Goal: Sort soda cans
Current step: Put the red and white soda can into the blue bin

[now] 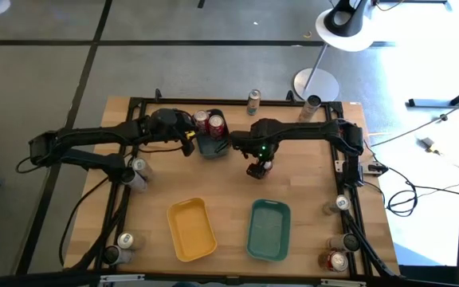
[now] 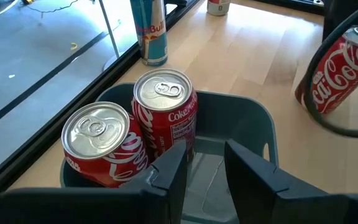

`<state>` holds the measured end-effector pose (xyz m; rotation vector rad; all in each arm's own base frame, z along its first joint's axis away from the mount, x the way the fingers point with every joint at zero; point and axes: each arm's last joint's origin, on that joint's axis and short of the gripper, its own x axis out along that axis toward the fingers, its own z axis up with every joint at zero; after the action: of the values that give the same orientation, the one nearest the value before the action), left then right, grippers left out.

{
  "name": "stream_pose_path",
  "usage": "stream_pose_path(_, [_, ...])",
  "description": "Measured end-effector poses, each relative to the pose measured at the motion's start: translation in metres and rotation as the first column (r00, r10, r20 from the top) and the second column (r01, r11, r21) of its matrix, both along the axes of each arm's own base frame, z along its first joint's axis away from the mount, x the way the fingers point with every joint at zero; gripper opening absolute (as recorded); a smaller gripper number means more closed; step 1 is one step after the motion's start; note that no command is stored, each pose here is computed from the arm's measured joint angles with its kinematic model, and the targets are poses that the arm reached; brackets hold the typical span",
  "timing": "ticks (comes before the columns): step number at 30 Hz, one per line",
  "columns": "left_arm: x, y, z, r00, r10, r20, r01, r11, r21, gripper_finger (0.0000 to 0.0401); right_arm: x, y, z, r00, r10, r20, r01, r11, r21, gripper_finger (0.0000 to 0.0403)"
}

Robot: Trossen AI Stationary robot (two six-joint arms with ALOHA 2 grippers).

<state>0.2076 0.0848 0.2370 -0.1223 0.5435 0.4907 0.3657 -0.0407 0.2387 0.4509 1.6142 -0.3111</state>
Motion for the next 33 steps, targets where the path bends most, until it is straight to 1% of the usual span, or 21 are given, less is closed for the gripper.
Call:
stream_pose_path(5, [0.0,0.0,0.0,1.0,-0.002,-0.001,0.002,1.0,0.003,0.01,0.005,-0.001,0.016,0.999,0.002,0.05,-0.002,1.0,-0.006,0.0347])
stream_pose_path(7, [0.0,0.0,0.0,1.0,-0.001,-0.001,0.001,1.0,0.002,0.01,0.005,-0.001,0.03,0.999,0.006,0.054,-0.006,1.0,-0.01,0.0348])
stream_pose_path(9, [0.0,0.0,0.0,1.0,-0.004,-0.003,0.004,1.0,0.006,0.01,0.003,0.0,0.045,0.998,0.048,0.051,-0.047,0.999,-0.017,0.0348])
stream_pose_path(10, [0.0,0.0,0.0,1.0,-0.005,-0.004,0.005,1.0,0.007,0.01,0.002,0.002,0.054,0.997,0.058,0.054,-0.056,0.998,-0.037,0.0348])
stream_pose_path(13, [0.0,0.0,0.0,1.0,-0.008,-0.006,0.008,1.0,0.012,0.01,-0.006,0.009,0.079,0.992,0.098,0.085,-0.084,0.984,-0.157,0.0348])
stream_pose_path(16, [0.0,0.0,0.0,1.0,-0.008,-0.007,0.008,1.0,0.012,0.01,-0.02,0.023,0.102,0.98,0.149,0.133,-0.105,0.951,-0.29,0.0348])
stream_pose_path(19, [0.0,0.0,0.0,1.0,-0.009,-0.008,0.009,1.0,0.012,0.01,-0.03,0.037,0.119,0.96,0.217,0.177,-0.141,0.921,-0.362,0.0348])
stream_pose_path(21, [0.0,0.0,0.0,1.0,-0.009,-0.008,0.009,1.0,0.013,0.01,-0.038,0.045,0.127,0.938,0.245,0.244,-0.132,0.905,-0.404,0.0348])
stream_pose_path(23, [0.0,0.0,0.0,1.0,-0.01,-0.009,0.01,1.0,0.014,0.01,-0.05,0.05,0.132,0.908,0.264,0.325,-0.099,0.889,-0.447,0.0348])
stream_pose_path(25, [0.0,0.0,0.0,1.0,-0.01,-0.009,0.01,1.0,0.014,0.01,-0.062,0.053,0.129,0.878,0.264,0.399,-0.048,0.878,-0.476,0.0349])
stream_pose_path(27, [0.0,0.0,0.0,1.0,-0.01,-0.008,0.01,1.0,0.014,0.01,-0.077,0.051,0.119,0.857,0.227,0.463,0.03,0.875,-0.483,0.0349])
stream_pose_path(30, [0.0,0.0,0.0,1.0,-0.01,-0.007,0.01,1.0,0.014,0.01,-0.101,0.048,0.095,0.808,0.164,0.566,0.135,0.884,-0.448,0.0349])
stream_pose_path(33, [0.0,0.0,0.0,1.0,-0.012,-0.009,0.012,1.0,0.017,0.01,-0.119,0.047,0.065,0.732,0.114,0.671,0.227,0.889,-0.399,0.0349])
